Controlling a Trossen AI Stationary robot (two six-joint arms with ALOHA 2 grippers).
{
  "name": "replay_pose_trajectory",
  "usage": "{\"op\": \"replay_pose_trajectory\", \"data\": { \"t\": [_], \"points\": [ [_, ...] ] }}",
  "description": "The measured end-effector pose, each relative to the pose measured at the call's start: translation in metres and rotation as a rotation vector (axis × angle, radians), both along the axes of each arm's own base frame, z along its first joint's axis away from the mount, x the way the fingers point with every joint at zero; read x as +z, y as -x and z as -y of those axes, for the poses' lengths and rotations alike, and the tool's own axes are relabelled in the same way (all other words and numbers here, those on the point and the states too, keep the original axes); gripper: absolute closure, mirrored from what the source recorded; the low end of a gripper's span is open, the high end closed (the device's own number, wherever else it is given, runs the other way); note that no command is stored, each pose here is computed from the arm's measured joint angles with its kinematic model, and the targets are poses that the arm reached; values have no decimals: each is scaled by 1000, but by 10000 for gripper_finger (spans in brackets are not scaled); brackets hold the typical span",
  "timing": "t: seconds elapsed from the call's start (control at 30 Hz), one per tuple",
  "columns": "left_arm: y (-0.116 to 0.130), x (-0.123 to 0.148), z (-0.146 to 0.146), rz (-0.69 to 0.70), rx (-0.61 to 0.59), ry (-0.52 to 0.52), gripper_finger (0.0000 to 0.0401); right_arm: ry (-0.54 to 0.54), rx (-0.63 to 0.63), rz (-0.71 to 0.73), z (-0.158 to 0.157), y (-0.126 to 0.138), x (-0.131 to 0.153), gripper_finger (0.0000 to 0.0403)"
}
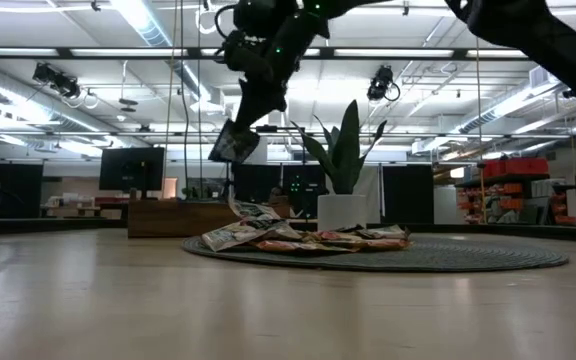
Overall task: Pick & Place Tea
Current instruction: Put the purple tea bag into the middle section of the wooden organizer
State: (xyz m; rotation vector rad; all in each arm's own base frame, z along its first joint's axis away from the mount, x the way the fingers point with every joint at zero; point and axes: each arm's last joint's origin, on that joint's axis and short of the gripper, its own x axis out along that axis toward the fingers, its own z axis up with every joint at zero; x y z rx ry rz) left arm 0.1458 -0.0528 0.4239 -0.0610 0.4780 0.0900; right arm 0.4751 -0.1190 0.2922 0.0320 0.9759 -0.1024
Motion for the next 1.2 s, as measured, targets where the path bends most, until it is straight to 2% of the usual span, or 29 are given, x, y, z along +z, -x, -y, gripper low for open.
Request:
{"op": "replay_pose_trajectory", "data": {
  "t": [0.13,0.3,0.47,0.67,0.8,1.0,1.2],
  "points": [
    [3,-6,-2,-60,38,-38,346,-42,9,-35,-11,12,13,403],
    [-2,-12,-10,-108,131,-63,323,-49,38,1,-39,30,50,403],
    [-27,-13,-20,-87,215,-70,257,-54,50,55,-64,41,75,403],
    [-72,-22,-23,-81,129,-85,171,-11,57,94,-83,51,92,403],
    [-90,-33,-25,-125,144,-78,134,-15,58,113,-92,56,100,403],
    [-112,-48,-30,-180,182,-81,118,-18,97,127,-111,59,106,403],
    [-123,-51,-35,-153,219,-56,117,-18,126,111,-124,60,105,403]
  ]
}}
